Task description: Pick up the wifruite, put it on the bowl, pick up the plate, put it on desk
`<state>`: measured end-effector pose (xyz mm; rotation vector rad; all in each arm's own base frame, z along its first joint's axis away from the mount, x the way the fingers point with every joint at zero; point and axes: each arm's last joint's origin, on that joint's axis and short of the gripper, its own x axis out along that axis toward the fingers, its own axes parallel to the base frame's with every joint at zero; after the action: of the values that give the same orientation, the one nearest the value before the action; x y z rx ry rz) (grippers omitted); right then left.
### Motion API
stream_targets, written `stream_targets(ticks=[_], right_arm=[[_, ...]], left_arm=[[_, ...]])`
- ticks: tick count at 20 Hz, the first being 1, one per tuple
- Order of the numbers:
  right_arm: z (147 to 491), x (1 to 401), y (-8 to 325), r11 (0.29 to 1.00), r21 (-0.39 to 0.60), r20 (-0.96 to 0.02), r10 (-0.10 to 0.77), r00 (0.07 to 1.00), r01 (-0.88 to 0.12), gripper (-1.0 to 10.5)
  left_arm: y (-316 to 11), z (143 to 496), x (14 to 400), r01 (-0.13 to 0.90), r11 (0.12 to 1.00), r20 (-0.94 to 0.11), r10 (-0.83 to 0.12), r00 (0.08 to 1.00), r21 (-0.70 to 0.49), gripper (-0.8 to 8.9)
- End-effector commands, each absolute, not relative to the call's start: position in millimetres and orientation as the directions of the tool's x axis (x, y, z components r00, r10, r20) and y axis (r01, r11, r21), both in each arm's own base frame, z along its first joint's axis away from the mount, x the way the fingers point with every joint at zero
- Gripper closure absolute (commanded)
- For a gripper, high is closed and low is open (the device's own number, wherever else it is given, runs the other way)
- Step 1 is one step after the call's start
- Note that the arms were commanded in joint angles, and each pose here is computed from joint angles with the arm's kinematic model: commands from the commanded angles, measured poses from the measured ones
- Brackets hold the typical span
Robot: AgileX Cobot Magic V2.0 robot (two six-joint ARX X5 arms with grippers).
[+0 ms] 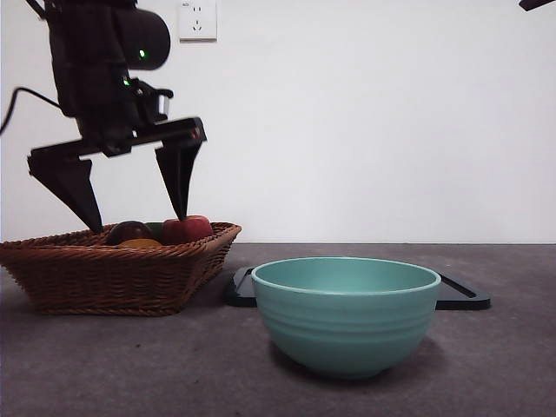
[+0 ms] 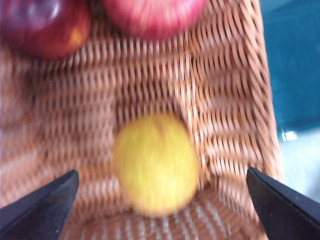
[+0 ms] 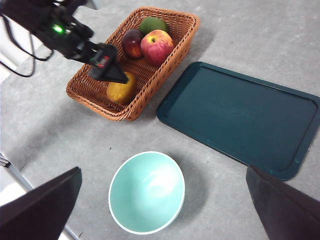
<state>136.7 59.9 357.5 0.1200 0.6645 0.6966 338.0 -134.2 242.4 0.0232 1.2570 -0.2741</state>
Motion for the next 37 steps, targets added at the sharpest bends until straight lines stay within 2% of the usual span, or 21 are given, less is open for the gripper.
stream_targets(ticks=[1,6,10,12,15,19,22,27,30,33,37], right_arm=[[362.5,137.3,60.9,0.762,0.311,-0.515,0.637,0.574,-0.568,4.2],[361.9,136.9,60.7,0.763,0.313,-0.52,0.636,0.57,-0.565,4.2],[360.9,136.2,60.5,0.765,0.317,-0.531,0.633,0.563,-0.561,4.2],[360.9,136.2,60.5,0.765,0.317,-0.531,0.633,0.563,-0.561,4.2],[360.9,136.2,60.5,0.765,0.317,-0.531,0.633,0.563,-0.561,4.2],[360.9,136.2,60.5,0.765,0.317,-0.531,0.633,0.563,-0.561,4.2],[360.8,136.3,60.5,0.765,0.317,-0.531,0.633,0.563,-0.561,4.2],[360.8,136.3,60.5,0.765,0.316,-0.531,0.633,0.564,-0.561,4.2],[360.9,136.2,60.4,0.767,0.315,-0.531,0.631,0.565,-0.56,4.2],[360.8,136.0,60.3,0.767,0.314,-0.532,0.63,0.566,-0.559,4.2],[358.3,129.4,58.0,0.772,0.326,-0.564,0.622,0.543,-0.546,4.2]], left_arm=[[-139.8,228.0,347.2,0.207,0.97,-0.953,-0.177,0.245,-0.127,1.93],[-143.8,202.1,357.2,0.202,0.972,-0.966,-0.16,0.203,-0.119,1.94],[-145.3,189.5,361.0,0.2,0.973,-0.972,-0.151,0.18,-0.114,2.39],[-145.7,189.3,361.9,0.2,0.973,-0.97,-0.154,0.188,-0.116,3.09],[-145.6,189.3,361.8,0.201,0.973,-0.97,-0.153,0.186,-0.115,4.7],[-144.1,190.9,362.6,0.204,0.972,-0.971,-0.152,0.185,-0.113,5.7],[-143.5,205.8,365.6,0.214,0.971,-0.972,-0.149,0.181,-0.109,5.7],[-145.2,252.7,359.6,0.248,0.963,-0.975,-0.147,0.168,-0.103,5.7],[-153.7,287.1,334.3,0.298,0.948,-0.962,-0.176,0.209,-0.109,5.7],[-174.0,320.4,300.2,0.392,0.912,-0.935,-0.237,0.264,-0.12,5.69],[-210.7,331.4,261.7,0.524,0.843,-0.932,-0.279,0.232,-0.122,5.69]])
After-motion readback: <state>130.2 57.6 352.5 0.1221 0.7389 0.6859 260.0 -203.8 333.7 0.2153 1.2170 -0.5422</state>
